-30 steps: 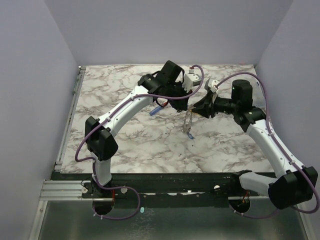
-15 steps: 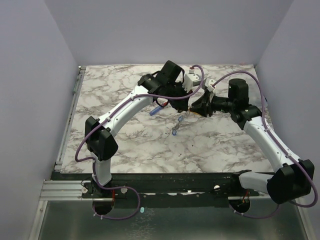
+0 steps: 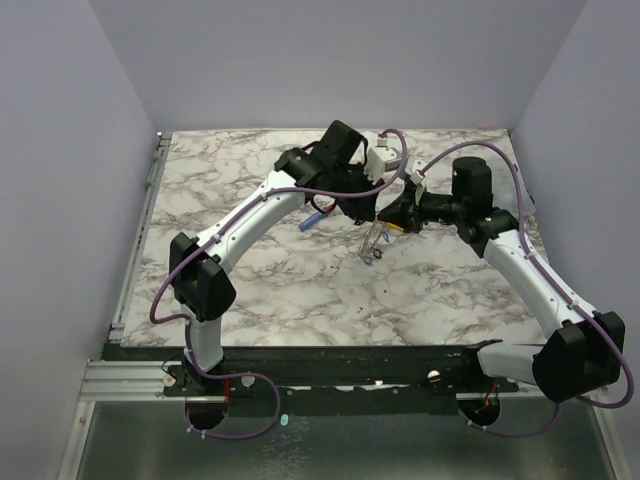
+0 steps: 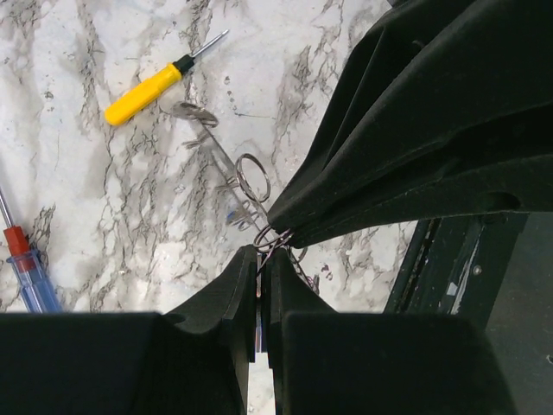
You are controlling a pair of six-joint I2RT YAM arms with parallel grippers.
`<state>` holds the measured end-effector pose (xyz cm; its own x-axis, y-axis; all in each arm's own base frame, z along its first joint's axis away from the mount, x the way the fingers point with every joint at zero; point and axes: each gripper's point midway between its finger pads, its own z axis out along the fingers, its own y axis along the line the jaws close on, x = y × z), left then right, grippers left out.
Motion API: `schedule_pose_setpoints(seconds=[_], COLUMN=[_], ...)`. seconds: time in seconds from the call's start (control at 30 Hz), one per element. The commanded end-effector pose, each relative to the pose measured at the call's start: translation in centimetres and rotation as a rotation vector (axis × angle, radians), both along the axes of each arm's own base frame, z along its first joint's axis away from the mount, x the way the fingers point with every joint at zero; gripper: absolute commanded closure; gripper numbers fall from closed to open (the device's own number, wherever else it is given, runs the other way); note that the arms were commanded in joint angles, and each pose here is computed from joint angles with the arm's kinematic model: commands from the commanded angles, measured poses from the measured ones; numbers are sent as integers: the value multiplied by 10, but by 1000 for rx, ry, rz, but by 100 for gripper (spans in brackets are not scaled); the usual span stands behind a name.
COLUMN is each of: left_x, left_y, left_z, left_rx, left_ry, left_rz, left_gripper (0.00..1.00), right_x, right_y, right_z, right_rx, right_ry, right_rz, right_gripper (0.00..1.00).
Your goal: Remove the keys from the keyring
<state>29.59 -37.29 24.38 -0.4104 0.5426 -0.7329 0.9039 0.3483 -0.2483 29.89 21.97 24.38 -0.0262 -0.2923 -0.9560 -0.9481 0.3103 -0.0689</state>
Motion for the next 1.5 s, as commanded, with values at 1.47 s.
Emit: schedule_pose_setpoints(seconds=[1.47], left_x=[9], left_y=[28], left_z=[-2], left_rx=[-84], left_ry=[132], left_rz=[36], left_gripper=[100], right_x=[-3], right_y=[11], right_z=[-11], right_rx=[81], right_ry=[-143], right_rz=[72], right_gripper=[71])
